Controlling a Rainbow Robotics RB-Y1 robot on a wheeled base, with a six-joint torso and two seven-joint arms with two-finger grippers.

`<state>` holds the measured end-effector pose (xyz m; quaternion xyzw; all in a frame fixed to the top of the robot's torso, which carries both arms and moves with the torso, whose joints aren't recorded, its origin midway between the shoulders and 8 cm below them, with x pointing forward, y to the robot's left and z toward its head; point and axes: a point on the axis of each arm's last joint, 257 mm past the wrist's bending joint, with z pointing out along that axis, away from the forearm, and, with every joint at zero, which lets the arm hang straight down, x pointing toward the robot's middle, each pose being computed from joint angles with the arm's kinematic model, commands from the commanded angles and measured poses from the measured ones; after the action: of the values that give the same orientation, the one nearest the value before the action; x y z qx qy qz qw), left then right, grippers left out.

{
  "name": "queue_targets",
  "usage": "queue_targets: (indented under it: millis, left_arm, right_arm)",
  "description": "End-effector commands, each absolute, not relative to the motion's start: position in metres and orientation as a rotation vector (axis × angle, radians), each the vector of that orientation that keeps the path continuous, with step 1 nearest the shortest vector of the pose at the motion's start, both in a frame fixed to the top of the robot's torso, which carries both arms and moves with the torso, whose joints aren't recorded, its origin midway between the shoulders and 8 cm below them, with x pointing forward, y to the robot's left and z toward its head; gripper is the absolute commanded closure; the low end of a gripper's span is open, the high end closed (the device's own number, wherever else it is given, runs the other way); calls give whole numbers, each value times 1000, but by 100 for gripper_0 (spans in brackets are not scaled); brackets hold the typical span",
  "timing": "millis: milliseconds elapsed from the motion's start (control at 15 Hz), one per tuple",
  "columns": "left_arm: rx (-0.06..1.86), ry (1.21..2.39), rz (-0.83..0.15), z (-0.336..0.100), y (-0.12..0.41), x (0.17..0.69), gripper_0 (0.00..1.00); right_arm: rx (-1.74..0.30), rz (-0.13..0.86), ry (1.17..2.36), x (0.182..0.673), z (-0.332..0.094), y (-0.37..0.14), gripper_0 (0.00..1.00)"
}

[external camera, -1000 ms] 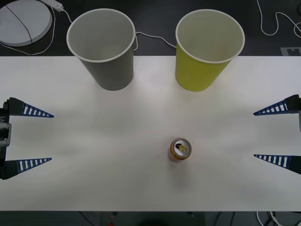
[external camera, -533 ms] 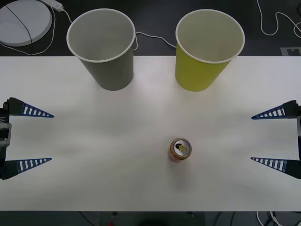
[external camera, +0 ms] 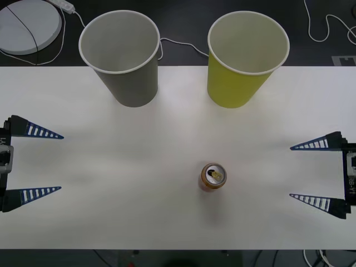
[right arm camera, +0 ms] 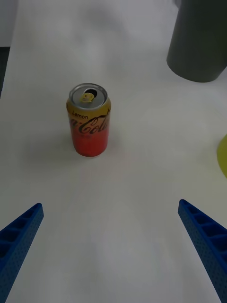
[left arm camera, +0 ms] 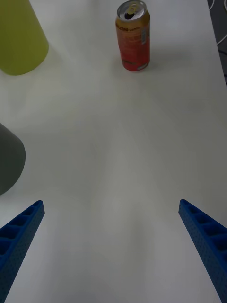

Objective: Put the can into the green bin and the plastic bottle into the gray bin

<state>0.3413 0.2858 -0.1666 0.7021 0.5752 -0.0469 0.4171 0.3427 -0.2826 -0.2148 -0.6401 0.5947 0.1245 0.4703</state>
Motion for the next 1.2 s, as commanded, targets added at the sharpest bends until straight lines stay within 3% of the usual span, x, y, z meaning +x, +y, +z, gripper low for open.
queue_targets:
  millis: [67,533,1200]
  left_arm:
    - [1762,1444,-118,-167,286,341,0]
    - [1762,1444,-118,-167,286,341,0]
    - [1762,1444,-118,-167,286,341,0]
  right_arm:
    - [-1546,309,1432,343,-226,-281,0]
    - [-1451,472,1355,349,-262,-265,0]
    - [-1337,625,1313,365,-293,-229,0]
